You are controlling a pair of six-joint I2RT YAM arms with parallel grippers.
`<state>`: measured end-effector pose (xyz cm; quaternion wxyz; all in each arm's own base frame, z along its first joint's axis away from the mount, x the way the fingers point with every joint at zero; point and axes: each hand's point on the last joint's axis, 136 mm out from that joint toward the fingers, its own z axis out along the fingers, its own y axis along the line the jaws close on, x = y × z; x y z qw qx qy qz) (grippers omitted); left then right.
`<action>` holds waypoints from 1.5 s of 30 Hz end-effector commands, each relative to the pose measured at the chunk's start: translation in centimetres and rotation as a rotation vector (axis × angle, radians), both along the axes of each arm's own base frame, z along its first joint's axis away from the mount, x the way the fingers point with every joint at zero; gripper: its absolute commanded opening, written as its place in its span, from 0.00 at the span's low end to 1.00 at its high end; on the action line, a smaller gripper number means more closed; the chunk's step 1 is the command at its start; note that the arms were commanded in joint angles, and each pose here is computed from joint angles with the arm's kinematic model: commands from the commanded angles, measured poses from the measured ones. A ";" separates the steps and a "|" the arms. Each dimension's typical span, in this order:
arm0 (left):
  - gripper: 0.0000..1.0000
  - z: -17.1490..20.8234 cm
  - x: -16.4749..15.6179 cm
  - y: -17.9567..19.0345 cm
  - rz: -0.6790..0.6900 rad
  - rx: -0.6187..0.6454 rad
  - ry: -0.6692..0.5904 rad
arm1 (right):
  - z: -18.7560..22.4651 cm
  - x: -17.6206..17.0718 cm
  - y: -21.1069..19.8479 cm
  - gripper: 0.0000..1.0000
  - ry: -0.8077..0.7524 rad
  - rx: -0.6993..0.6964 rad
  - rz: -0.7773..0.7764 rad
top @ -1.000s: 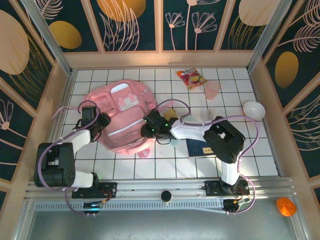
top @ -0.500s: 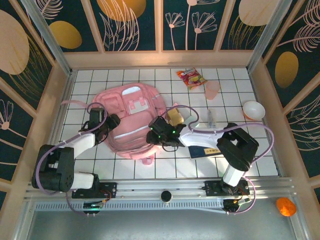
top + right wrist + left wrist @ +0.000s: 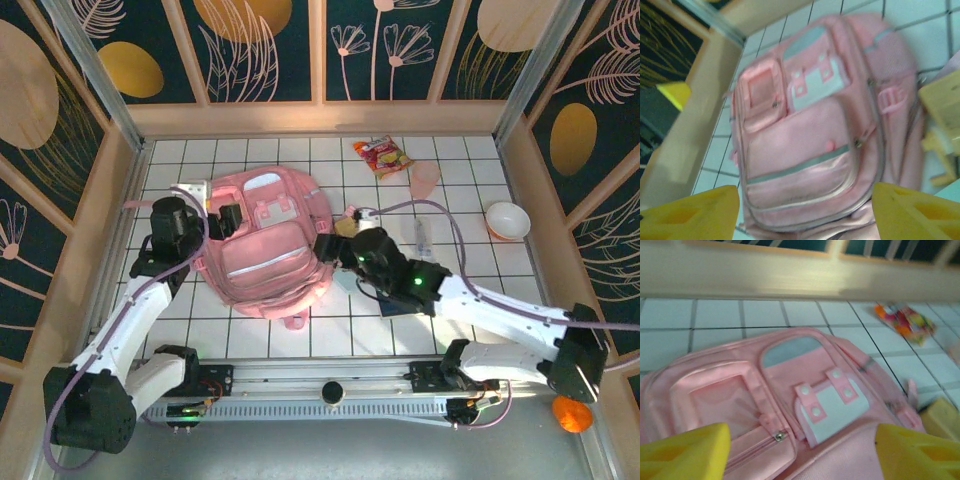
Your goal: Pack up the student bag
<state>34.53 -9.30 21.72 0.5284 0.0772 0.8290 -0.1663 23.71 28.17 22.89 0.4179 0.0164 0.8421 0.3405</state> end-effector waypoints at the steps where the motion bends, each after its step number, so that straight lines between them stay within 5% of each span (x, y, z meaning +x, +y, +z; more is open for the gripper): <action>1: 0.70 -1.4 -2.3 -4.0 -0.375 0.187 -0.075 | 0.5 1.9 -3.5 0.73 -0.127 -0.046 -0.119; 6: 0.71 -4.7 -5.3 -6.9 -0.650 0.389 -0.122 | 1.7 2.3 -5.3 0.78 -0.256 -0.033 -0.128; 14: 0.76 -10.2 -6.2 -9.9 -0.793 0.635 -0.079 | 1.6 2.2 -5.7 0.80 -0.309 0.039 -0.116; 29: 0.82 -14.1 -6.9 -13.3 -0.901 0.679 -0.074 | 0.9 1.9 -5.4 0.81 -0.308 0.048 -0.096; 40: 0.84 -14.7 -9.5 -15.4 -1.017 0.583 -0.049 | 0.4 1.7 -5.2 0.81 -0.301 0.049 -0.074; 45: 0.85 -15.5 -6.6 -13.4 -0.804 0.680 -0.047 | 0.2 1.6 -5.2 0.81 -0.297 0.050 -0.070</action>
